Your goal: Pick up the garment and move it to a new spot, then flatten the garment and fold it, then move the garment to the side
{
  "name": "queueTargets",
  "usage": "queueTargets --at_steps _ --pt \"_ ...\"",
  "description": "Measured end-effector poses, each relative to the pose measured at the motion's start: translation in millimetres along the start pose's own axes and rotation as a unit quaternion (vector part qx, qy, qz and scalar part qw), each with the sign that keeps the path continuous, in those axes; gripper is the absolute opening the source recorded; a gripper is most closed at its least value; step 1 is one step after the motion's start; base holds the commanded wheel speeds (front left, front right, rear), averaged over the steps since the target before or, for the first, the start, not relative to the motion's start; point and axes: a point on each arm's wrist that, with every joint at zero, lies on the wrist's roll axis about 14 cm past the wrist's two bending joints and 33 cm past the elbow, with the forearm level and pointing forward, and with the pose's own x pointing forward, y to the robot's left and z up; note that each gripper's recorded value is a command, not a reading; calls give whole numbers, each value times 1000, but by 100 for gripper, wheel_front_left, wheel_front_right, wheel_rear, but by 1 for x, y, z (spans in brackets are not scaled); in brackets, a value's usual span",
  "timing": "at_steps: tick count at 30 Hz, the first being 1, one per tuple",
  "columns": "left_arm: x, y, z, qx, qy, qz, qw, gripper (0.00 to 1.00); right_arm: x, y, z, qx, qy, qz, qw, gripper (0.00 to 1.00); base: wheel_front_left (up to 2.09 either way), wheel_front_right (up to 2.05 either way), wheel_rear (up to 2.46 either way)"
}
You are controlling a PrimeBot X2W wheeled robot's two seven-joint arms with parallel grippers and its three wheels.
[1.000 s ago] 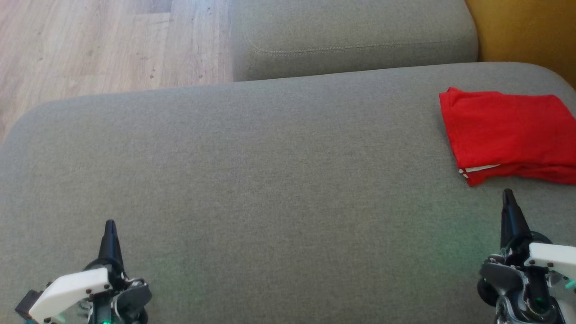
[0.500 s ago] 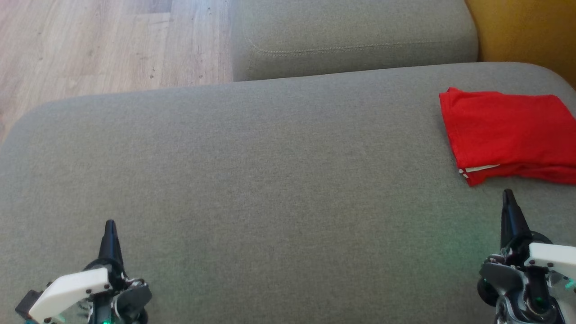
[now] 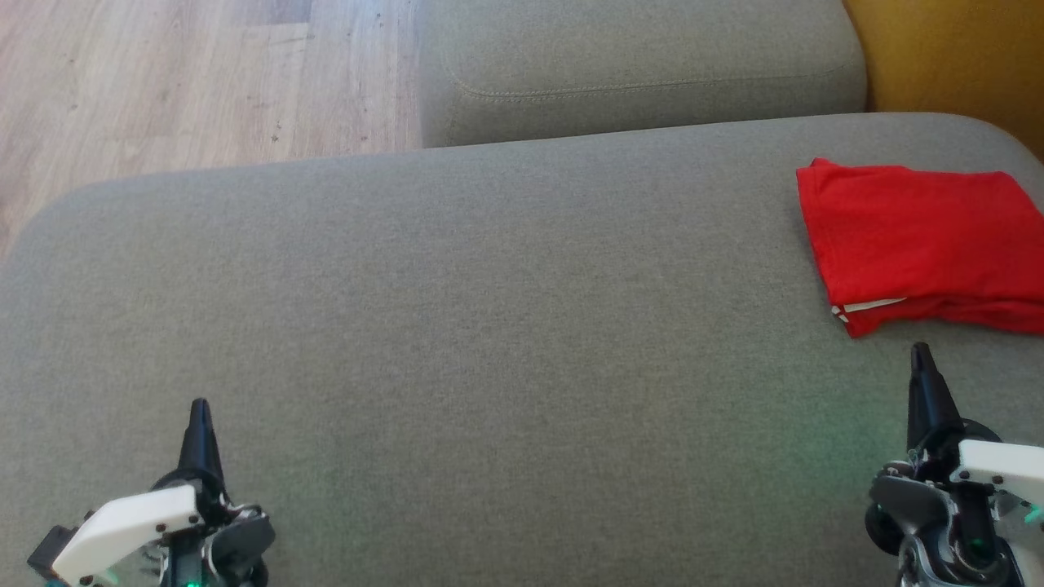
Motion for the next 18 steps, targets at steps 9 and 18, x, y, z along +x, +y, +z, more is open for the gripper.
queueTargets --at_steps 9,18 --pt "0 0 0 0 0 0 1000 0 0 0 0 0 0 0 1000 0 0 0 0" --pt "0 0 0 0 0 0 1000 0 0 0 0 0 0 0 1000 0 0 0 0"
